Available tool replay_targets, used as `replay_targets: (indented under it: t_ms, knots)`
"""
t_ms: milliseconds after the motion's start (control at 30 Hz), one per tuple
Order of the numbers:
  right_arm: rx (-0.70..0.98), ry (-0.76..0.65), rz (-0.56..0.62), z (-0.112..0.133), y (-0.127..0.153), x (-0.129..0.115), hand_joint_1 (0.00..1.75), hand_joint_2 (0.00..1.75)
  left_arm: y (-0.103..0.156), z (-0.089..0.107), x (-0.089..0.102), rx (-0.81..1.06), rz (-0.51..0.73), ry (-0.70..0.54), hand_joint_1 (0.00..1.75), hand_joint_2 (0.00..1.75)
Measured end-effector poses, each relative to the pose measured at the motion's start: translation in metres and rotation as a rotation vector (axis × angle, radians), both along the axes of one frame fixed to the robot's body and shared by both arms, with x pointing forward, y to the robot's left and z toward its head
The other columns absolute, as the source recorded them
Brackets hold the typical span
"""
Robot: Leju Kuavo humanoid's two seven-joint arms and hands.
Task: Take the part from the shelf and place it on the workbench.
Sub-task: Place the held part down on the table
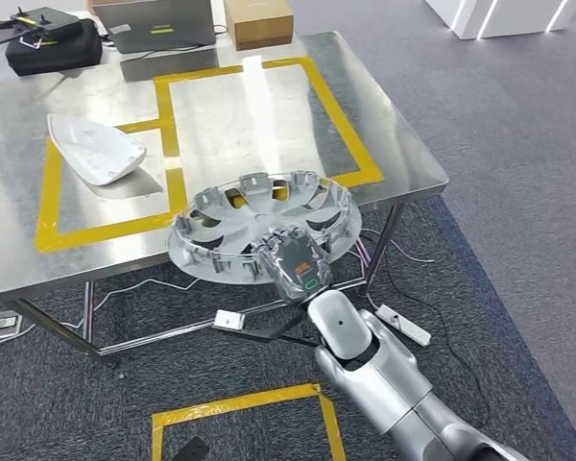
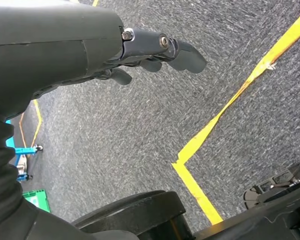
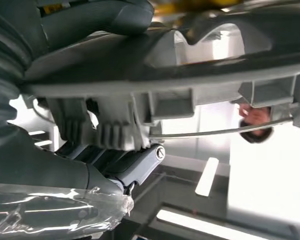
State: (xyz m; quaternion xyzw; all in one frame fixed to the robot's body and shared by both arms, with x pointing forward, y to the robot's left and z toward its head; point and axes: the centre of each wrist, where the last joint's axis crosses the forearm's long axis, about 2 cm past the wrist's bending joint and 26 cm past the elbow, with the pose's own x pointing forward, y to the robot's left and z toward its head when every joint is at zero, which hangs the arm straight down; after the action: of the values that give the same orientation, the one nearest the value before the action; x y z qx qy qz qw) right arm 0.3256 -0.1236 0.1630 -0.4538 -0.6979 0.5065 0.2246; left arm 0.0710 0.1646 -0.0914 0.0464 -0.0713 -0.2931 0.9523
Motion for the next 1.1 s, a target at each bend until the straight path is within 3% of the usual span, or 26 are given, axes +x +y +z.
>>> replay_targets:
  t_ms: [367, 633, 833, 1100]
  knots:
    - [0.017, 0.077, -0.23, -0.016, -0.052, 0.021, 1.75, 1.75, 0.001, 0.0, -0.001, 0.006, 0.045, -0.002, 0.0, 1.75]
    - [-0.022, 0.099, -0.376, 0.001, -0.091, 0.057, 1.75, 1.75, 0.001, 0.0, 0.001, 0.02, 0.064, 0.021, 0.0, 1.75]
    - [-0.048, 0.103, -0.413, 0.019, -0.101, 0.076, 1.75, 1.75, 0.001, 0.001, 0.004, 0.038, 0.09, 0.052, 0.0, 1.75]
    - [-0.067, 0.117, -0.418, 0.022, -0.104, 0.083, 1.75, 1.75, 0.001, 0.001, 0.005, 0.05, 0.102, 0.061, 0.0, 1.75]
